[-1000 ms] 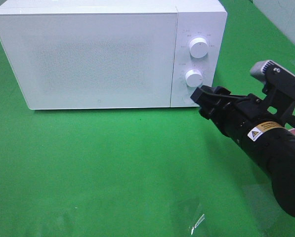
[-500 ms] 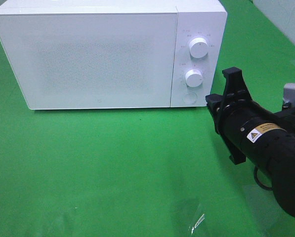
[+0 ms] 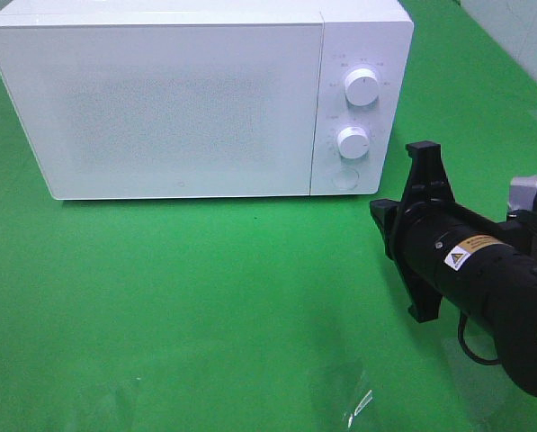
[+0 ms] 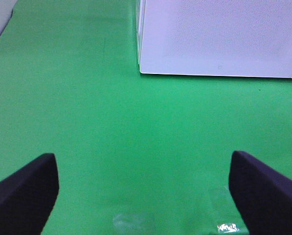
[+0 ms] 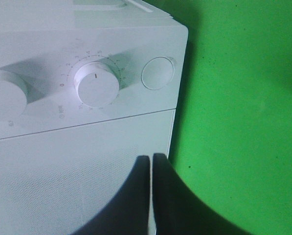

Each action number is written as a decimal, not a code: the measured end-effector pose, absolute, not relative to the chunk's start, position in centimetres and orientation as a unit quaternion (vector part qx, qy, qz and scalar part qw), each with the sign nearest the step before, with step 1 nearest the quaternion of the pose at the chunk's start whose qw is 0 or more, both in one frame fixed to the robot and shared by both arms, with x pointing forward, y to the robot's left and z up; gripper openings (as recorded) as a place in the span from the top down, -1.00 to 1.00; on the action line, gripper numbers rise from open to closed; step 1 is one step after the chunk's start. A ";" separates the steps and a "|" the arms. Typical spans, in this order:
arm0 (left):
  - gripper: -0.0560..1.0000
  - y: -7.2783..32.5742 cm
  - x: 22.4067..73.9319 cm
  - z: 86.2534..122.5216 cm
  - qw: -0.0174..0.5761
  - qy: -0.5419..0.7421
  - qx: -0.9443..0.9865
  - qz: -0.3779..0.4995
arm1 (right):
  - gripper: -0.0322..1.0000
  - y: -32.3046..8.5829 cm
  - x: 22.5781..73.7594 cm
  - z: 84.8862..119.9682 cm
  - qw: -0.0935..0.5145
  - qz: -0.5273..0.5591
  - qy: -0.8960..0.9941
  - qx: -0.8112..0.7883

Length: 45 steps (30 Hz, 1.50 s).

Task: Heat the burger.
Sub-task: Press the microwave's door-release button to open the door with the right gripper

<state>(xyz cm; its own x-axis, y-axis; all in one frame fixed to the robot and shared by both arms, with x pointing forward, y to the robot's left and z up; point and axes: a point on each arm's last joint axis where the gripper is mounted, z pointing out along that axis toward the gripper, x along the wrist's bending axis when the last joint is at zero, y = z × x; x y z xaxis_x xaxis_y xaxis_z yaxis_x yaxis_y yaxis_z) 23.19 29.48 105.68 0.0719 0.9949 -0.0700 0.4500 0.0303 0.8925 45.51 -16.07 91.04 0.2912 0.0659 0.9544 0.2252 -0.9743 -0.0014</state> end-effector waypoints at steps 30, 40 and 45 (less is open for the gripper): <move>-0.73 29.5 23.2 105.7 0.405 0.592 0.610 0.336 | 0.93 -14.9 51.2 87.1 0.086 -0.572 -0.080 -0.812; -0.73 29.5 23.2 105.7 0.405 0.592 0.610 0.336 | 0.93 -15.2 53.7 86.6 0.076 -0.583 -0.056 -0.807; -0.73 29.5 23.2 105.7 0.405 0.592 0.610 0.336 | 0.93 -14.9 54.5 86.3 0.078 -0.586 -0.050 -0.805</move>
<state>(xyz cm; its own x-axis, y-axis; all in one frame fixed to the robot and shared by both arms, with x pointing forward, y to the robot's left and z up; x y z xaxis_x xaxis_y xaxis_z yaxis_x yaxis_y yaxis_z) 23.19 29.48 105.68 0.0719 0.9949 -0.0700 0.4500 0.0303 0.8925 54.52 -14.94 86.34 0.3089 -0.0110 0.9510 0.1713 -0.9829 -0.0671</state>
